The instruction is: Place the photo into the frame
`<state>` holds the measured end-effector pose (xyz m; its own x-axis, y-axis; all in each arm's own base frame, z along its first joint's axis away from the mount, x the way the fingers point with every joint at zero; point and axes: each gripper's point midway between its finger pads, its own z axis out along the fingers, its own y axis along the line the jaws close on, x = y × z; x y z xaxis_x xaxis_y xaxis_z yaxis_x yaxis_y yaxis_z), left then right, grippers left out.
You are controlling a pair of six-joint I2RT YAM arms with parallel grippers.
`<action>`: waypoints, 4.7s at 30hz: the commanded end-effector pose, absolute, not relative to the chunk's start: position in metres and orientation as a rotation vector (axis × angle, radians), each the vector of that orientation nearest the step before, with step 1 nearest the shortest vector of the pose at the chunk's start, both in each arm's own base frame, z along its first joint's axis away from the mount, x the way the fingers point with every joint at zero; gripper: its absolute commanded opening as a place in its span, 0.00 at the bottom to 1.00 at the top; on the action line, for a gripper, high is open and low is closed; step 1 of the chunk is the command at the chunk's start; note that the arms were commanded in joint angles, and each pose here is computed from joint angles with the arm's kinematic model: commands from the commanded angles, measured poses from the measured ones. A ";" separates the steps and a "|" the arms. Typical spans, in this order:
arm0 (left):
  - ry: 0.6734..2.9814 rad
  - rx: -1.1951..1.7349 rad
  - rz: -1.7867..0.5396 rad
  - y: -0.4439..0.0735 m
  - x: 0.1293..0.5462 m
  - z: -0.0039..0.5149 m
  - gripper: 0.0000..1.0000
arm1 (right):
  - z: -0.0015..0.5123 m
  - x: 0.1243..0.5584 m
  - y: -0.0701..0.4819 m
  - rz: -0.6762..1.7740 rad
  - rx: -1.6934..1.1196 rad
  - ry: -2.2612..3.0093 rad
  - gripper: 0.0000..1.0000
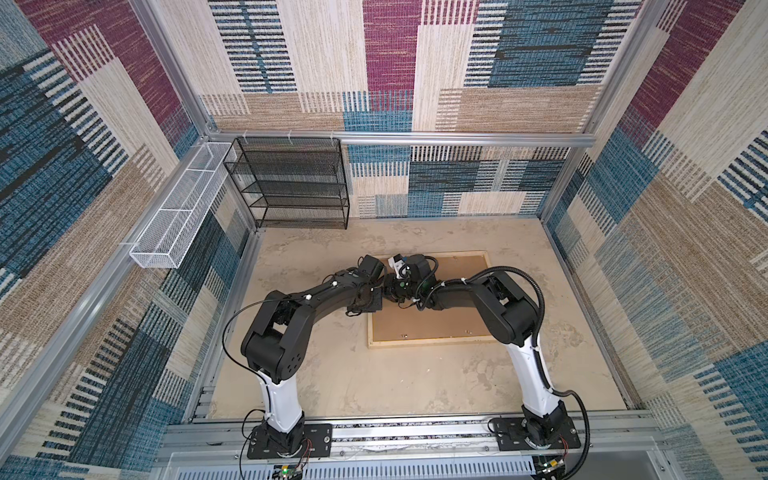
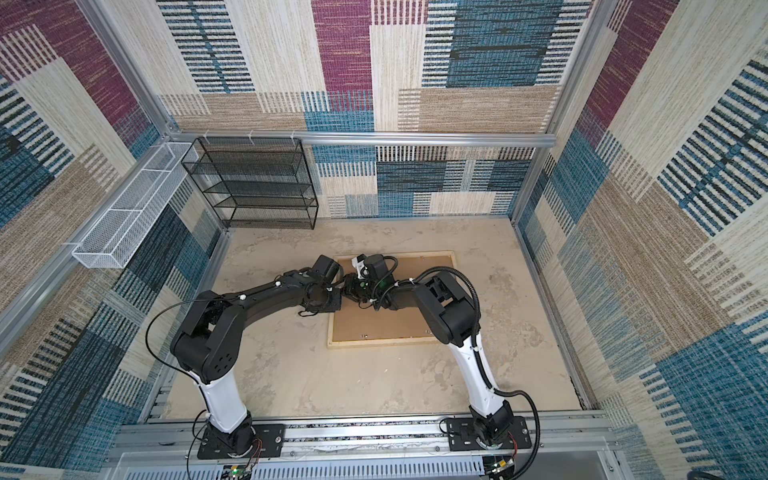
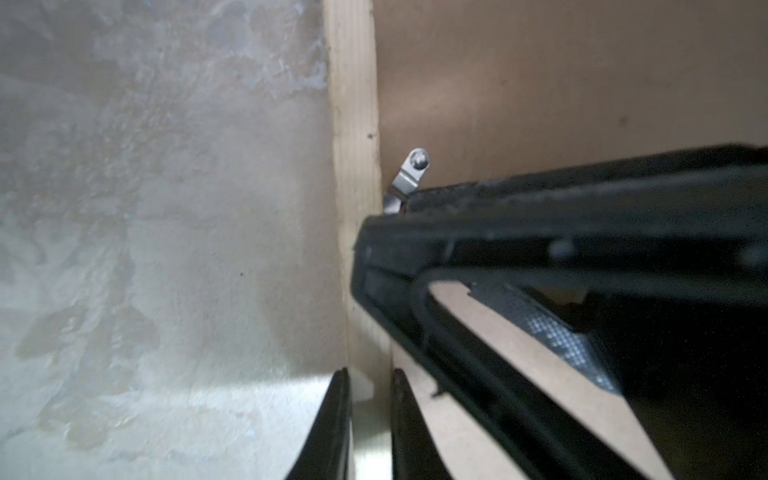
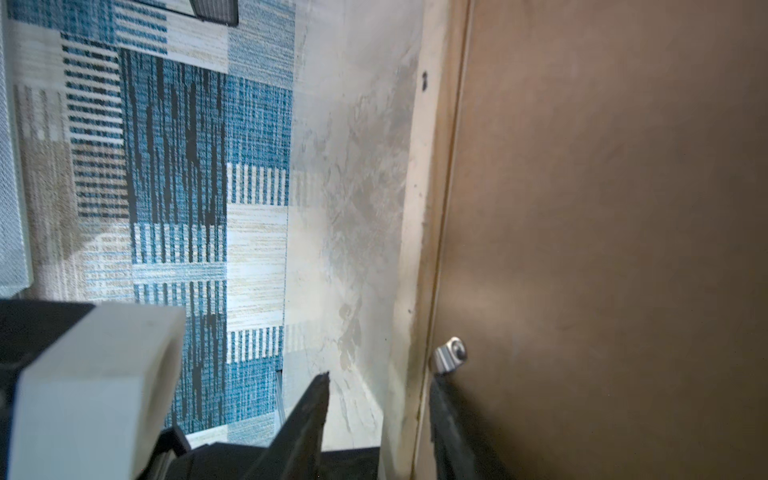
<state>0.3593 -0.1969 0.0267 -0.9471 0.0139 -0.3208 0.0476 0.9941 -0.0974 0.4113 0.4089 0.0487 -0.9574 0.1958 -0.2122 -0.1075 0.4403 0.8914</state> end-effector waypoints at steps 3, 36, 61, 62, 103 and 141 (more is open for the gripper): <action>2.903 0.214 -0.263 -0.218 0.335 0.008 0.07 | 0.014 0.417 0.397 1.411 0.368 2.488 0.43; 2.862 0.058 -0.258 -0.198 0.343 0.017 0.09 | 0.054 0.413 0.399 1.430 0.201 2.385 0.42; 2.819 0.074 -0.266 -0.195 0.355 0.025 0.11 | 0.047 0.419 0.415 1.367 -0.405 2.512 0.41; 2.817 0.074 -0.267 -0.195 0.355 0.026 0.11 | 0.045 0.418 0.415 1.373 -0.408 2.516 0.41; 2.845 0.103 -0.271 -0.198 0.355 0.023 0.09 | 0.021 0.440 0.399 1.387 -0.606 2.497 0.40; 2.864 0.106 -0.253 -0.198 0.356 0.017 0.09 | 0.014 0.418 0.398 1.486 -0.784 2.452 0.37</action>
